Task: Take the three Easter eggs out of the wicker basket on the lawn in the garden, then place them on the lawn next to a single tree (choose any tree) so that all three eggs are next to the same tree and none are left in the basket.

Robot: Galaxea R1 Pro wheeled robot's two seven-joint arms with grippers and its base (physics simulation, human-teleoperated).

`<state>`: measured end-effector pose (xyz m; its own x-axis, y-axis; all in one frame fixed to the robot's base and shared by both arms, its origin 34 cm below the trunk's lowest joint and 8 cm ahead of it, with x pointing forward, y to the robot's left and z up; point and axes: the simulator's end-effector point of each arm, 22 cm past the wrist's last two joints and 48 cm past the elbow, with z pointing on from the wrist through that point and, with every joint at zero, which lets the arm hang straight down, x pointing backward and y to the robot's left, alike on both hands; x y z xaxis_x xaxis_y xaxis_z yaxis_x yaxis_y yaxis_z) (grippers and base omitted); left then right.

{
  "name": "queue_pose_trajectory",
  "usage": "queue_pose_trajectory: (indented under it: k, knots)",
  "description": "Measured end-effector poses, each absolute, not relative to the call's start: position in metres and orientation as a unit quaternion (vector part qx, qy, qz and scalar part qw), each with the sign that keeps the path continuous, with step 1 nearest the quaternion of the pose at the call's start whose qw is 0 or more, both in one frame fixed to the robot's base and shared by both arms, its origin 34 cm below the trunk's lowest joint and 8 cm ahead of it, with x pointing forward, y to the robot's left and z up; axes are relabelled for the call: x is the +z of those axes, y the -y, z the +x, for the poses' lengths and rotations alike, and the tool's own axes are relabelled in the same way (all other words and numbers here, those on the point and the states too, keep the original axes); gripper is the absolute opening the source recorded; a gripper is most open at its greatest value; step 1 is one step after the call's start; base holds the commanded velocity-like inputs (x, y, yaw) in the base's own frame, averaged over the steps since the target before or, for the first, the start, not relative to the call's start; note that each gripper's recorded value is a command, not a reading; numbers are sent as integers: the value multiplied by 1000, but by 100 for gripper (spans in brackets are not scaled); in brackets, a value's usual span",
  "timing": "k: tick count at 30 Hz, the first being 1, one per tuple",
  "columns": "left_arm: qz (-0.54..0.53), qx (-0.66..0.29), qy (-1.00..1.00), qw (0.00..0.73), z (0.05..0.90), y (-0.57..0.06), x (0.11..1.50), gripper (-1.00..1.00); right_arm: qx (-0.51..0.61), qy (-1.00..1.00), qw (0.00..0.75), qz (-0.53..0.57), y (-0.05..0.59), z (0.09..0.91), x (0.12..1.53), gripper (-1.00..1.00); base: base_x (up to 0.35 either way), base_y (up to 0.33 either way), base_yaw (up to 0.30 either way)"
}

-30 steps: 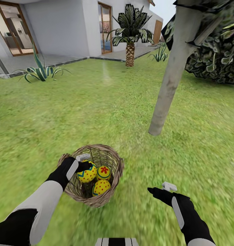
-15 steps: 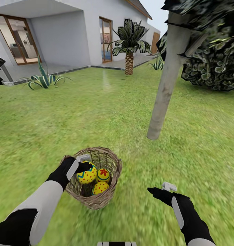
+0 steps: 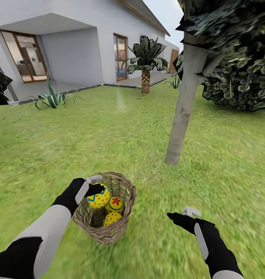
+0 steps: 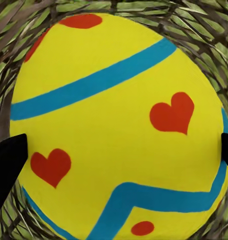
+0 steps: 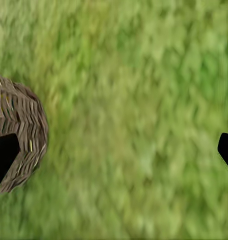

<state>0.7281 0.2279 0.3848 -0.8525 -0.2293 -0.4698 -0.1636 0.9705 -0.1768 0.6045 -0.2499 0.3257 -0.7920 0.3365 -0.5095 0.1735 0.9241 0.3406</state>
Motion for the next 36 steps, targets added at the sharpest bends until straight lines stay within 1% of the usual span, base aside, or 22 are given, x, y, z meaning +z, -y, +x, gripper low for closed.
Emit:
queue_pose_trajectory:
  k: [3, 7, 9, 18, 26, 36]
  knots:
    - [-101, -66, -957, 262, 732, -228, 397, -100, 140, -934, 298, 135, 250, 607, 333, 100, 0, -5, 0]
    - [-98, -71, -945, 305, 754, -229, 440, -100, 141, -932, 306, 134, 250, 609, 341, 100, -42, -1, 0]
    - [-96, -72, -942, 314, 757, -229, 452, -100, 142, -931, 309, 134, 250, 611, 346, 100, -132, 0, 0]
    - [-92, -74, -938, 325, 757, -228, 478, -100, 144, -925, 326, 131, 250, 616, 366, 100, -86, 0, 0]
    - [-87, -75, -935, 337, 756, -228, 504, -100, 147, -919, 342, 128, 249, 620, 385, 100, -7, 0, 0]
    - [-67, -88, -899, 424, 770, -223, 623, -100, 149, -912, 360, 124, 249, 625, 408, 100, 0, 0, 0]
